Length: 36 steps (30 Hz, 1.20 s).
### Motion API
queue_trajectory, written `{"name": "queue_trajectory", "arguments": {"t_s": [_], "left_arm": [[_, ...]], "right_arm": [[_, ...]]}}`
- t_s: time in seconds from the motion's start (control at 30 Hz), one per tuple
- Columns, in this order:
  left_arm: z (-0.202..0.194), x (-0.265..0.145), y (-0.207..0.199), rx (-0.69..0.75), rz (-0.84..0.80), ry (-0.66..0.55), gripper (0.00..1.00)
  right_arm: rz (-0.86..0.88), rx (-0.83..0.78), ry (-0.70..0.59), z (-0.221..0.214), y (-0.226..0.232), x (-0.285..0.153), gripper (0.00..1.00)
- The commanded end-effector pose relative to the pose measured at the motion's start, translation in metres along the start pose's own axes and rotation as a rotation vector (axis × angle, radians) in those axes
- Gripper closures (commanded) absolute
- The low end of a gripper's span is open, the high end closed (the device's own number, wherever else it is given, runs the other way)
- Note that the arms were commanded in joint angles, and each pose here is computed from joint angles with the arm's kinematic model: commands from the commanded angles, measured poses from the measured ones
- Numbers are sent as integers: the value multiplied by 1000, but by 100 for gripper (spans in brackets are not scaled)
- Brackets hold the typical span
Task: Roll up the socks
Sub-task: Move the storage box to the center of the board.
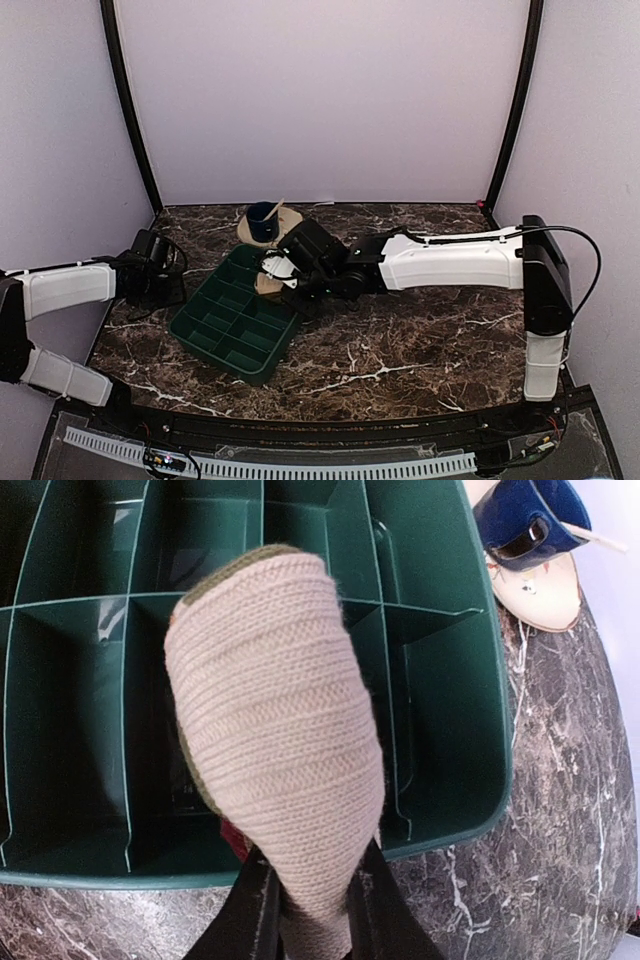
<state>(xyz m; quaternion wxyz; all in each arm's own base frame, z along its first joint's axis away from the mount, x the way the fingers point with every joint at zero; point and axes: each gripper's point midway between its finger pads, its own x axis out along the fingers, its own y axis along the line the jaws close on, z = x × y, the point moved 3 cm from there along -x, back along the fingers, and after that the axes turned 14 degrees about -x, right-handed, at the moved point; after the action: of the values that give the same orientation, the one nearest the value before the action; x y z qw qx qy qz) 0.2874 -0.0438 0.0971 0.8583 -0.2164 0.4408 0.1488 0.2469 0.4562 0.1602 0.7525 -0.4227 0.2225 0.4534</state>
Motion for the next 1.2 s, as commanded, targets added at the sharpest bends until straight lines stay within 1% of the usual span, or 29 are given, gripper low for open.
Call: {"name": "queue_trajectory", "arguments": {"t_s": [0.0, 0.1, 0.33, 0.7, 1.17], "left_arm": [[-8, 9, 0, -10, -14, 40, 51], [-11, 12, -2, -16, -25, 55, 51], [-20, 16, -5, -24, -52, 92, 53], [-24, 15, -8, -30, -84, 112, 55], [-25, 15, -10, -31, -100, 117, 56]], "right_arm": [[-72, -28, -33, 15, -13, -1, 100], [-87, -84, -14, 16, -6, 2, 100], [-102, -213, 33, 17, 27, 18, 100], [-78, -244, 18, 27, 53, 11, 100], [-2, -227, 67, 25, 68, 8, 100]]}}
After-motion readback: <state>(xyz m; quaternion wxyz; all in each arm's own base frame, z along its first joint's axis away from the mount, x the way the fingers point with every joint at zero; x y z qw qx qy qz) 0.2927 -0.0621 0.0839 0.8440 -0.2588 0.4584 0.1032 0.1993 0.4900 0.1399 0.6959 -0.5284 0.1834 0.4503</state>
